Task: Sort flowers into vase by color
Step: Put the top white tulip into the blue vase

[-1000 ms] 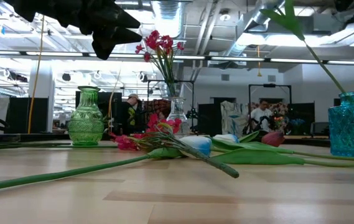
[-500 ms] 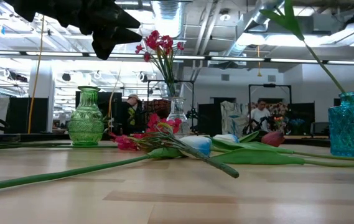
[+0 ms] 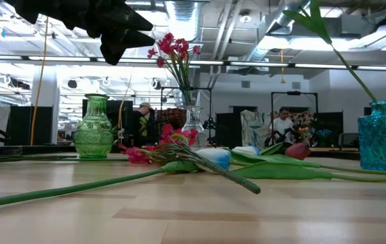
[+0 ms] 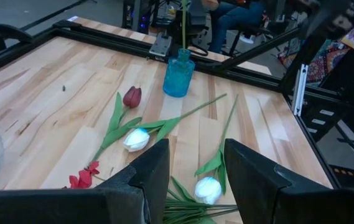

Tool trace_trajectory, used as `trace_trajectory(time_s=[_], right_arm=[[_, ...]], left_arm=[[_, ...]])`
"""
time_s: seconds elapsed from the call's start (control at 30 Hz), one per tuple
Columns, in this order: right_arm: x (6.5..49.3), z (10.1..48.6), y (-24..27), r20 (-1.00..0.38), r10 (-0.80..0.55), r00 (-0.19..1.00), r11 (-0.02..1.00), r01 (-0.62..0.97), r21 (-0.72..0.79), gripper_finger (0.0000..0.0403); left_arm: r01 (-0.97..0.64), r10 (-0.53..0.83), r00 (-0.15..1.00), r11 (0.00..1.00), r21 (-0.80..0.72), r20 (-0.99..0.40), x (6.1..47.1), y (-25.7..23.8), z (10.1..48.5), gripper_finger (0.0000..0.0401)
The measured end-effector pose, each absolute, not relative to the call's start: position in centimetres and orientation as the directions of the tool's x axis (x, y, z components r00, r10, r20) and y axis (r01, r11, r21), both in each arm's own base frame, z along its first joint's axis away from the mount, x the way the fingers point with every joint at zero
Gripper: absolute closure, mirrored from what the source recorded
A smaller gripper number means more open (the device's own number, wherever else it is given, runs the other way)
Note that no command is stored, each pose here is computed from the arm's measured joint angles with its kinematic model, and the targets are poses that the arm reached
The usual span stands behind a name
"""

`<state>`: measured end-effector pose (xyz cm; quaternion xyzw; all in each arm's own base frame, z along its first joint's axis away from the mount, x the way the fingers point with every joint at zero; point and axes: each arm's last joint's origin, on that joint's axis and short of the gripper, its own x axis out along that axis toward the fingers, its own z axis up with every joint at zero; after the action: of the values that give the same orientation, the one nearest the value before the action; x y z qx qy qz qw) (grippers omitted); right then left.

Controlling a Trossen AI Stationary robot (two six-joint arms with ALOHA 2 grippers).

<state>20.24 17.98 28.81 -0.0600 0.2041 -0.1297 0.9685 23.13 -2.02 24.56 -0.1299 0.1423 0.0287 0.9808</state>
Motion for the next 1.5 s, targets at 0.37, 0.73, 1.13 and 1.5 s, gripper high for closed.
trace_trajectory(time_s=[0.37, 0.73, 1.13, 1.5], right_arm=[[22.7, 25.3, 18.0, -0.494, -0.313, 0.811, 0.948, 0.301, -0.106, 0.0168], [24.5, 20.5, 15.8, -0.741, -0.368, 0.561, 0.880, 0.469, -0.082, 0.0180], [27.1, 16.0, 12.5, -0.866, -0.398, 0.302, 0.809, 0.561, -0.176, 0.0213], [28.3, 15.3, 9.1, -0.892, -0.402, 0.208, 0.769, 0.606, -0.204, 0.0216]], left_arm=[[-0.093, 0.019, 0.958, 0.965, -0.247, -0.287, 23.1, -2.0, 24.6, 0.0260], [-0.095, 0.019, 0.956, 0.965, -0.245, -0.294, 23.1, -2.0, 24.5, 0.0260], [-0.095, 0.019, 0.956, 0.965, -0.245, -0.294, 23.1, -2.0, 24.5, 0.0260], [-0.095, 0.019, 0.956, 0.965, -0.245, -0.293, 23.1, -2.0, 24.5, 0.0260]])
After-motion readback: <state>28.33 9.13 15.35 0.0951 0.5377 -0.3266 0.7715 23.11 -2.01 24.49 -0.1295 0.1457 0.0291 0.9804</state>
